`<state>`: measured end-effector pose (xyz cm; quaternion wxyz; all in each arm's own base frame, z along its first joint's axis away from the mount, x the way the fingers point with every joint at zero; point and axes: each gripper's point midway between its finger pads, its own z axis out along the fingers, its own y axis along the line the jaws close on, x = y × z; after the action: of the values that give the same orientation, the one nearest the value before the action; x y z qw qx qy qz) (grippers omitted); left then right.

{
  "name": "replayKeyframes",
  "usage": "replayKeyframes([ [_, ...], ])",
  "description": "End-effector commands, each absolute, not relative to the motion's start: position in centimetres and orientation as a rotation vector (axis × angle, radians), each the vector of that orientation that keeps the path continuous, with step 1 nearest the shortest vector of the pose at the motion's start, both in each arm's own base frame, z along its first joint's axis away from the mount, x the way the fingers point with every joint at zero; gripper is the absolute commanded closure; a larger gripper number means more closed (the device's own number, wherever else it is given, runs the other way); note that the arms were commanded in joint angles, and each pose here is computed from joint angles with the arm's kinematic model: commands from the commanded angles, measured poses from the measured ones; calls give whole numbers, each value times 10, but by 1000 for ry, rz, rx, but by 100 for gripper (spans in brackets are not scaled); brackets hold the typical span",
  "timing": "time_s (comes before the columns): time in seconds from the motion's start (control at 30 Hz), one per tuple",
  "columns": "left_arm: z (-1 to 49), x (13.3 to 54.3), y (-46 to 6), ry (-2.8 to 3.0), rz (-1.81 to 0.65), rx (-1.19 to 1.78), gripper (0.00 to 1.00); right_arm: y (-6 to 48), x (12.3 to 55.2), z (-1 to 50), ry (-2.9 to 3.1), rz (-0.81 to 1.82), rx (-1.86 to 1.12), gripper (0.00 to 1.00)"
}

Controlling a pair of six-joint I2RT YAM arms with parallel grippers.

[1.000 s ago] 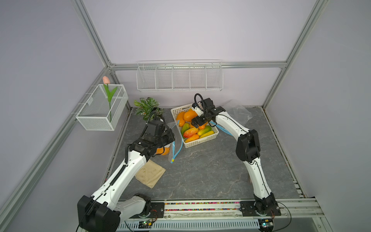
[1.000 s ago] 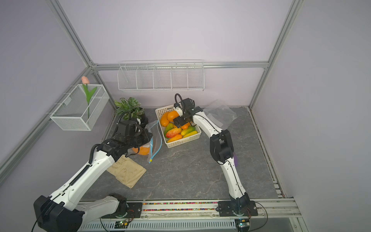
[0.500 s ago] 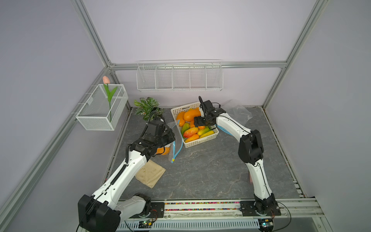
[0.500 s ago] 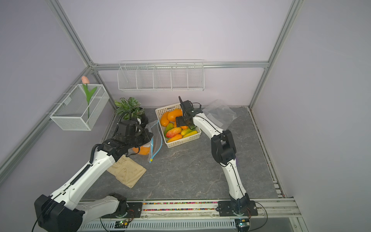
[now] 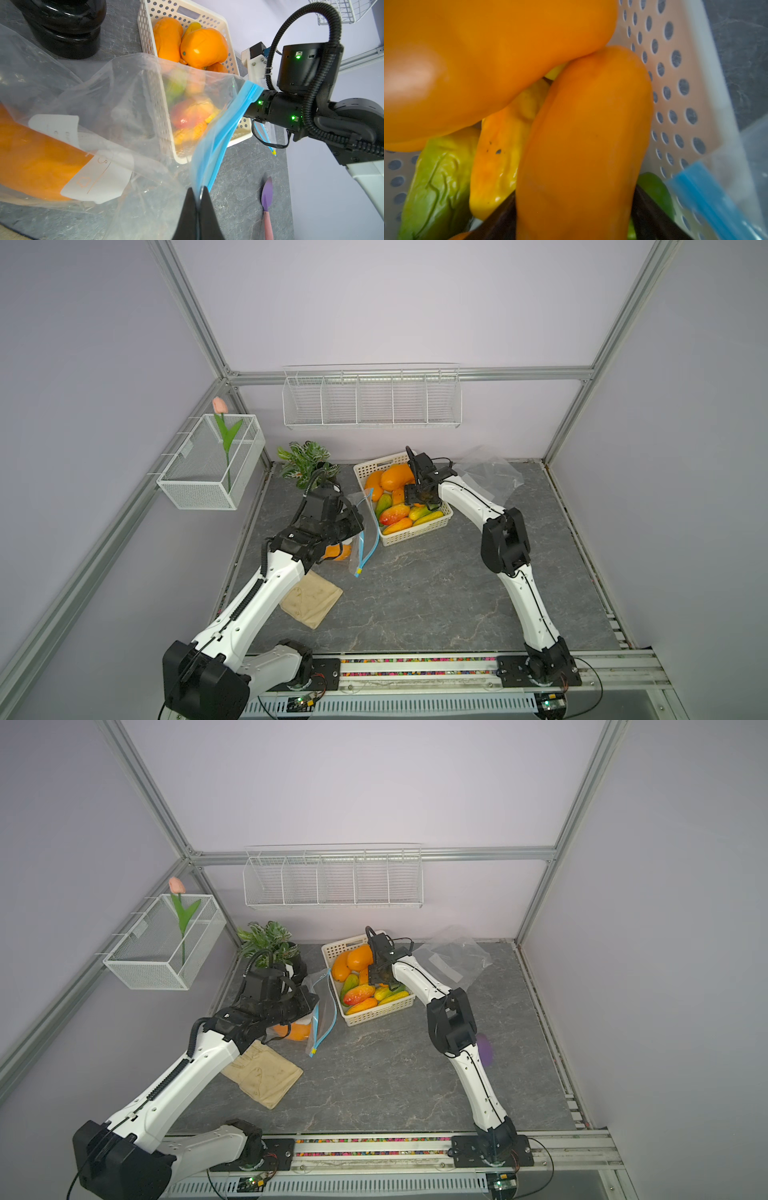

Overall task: Place the mango in a zip-top bag and seal the zipper
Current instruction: Pick up the mango from the basket, then place the mango in the zipper food storage bag.

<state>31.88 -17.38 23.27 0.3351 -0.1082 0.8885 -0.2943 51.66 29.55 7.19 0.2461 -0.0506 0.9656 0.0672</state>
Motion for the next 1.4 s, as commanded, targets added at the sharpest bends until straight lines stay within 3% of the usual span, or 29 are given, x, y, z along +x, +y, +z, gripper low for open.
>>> replayKeyframes([
  [0.0, 235, 323, -175, 2309, -780, -297, 100, 286, 515, 81, 2623, 131, -145, 42],
  [0.2, 240, 327, -180, 2306, -807, -294, 100, 296, 504, 114, 2573, 244, -253, 61],
  [0.43, 256, 340, -188, 2276, -845, -294, 100, 311, 459, 198, 2347, 544, -451, 75],
  [0.73, 268, 355, -198, 2247, -885, -290, 100, 345, 306, 298, 1782, 1186, -945, 78],
  [0.93, 270, 355, -207, 2241, -946, -272, 100, 358, 264, 278, 1769, 1296, -1139, 79],
  [1.37, 283, 342, -197, 2188, -942, -271, 100, 363, 292, 216, 2030, 1206, -1123, 82],
])
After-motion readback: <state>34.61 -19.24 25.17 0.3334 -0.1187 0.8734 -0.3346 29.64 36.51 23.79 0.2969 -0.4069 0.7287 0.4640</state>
